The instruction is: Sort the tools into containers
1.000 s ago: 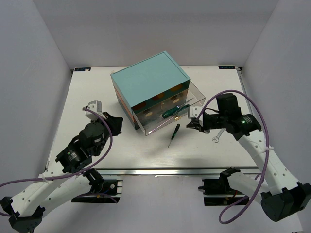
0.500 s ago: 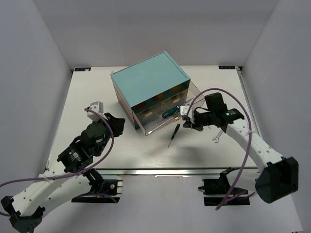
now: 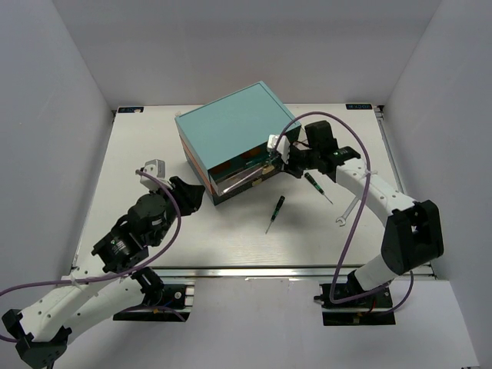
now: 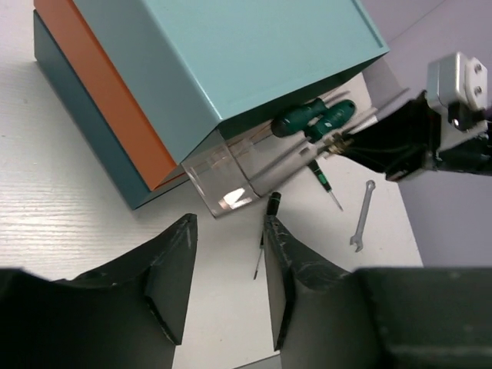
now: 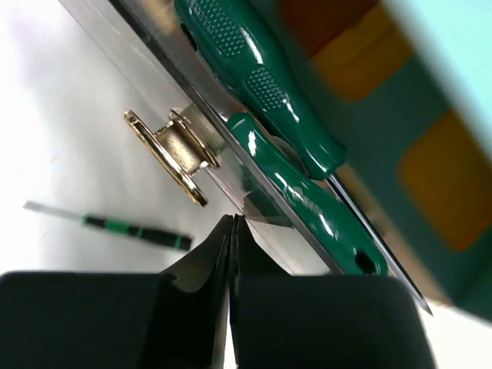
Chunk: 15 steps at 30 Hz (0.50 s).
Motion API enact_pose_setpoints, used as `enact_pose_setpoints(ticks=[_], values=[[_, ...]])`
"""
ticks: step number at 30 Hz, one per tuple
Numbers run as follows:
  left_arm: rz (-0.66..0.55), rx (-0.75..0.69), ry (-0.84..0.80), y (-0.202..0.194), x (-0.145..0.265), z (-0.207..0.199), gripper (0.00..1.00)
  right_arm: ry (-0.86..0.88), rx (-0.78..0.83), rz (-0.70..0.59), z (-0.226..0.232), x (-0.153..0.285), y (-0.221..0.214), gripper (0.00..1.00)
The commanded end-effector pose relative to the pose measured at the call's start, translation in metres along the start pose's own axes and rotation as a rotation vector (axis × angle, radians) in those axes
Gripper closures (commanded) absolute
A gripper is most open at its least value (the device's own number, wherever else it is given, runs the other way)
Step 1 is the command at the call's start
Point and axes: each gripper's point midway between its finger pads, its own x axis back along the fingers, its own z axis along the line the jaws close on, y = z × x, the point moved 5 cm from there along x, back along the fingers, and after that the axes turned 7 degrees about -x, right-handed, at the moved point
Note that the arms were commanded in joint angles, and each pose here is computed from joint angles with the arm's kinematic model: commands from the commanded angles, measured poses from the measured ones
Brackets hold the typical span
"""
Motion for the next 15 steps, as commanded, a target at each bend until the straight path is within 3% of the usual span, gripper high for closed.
enact_pose_setpoints(ticks=[1,7,11,15], values=[[-0.015,0.008,-0.041,0.002,-0.001,-0.006,0.52,-0.089,0.063,-0.106,-0.031,-0.001,0.041,1.0],[0.0,-0.002,-0.077,-0.004,-0.012,-0.015,0.67,-0.128,-0.001,-0.128,-0.052,-0.02,0.05,1.0],[0.001,0.007,-0.134,-0.008,-0.024,-0.028,0.66,-0.19,-0.089,-0.149,-0.067,-0.027,0.055,1.0],[0.057,0.026,-0.194,-0.03,-0.04,-0.04,0.58,-0.246,-0.149,-0.171,-0.073,-0.026,0.058,1.0]])
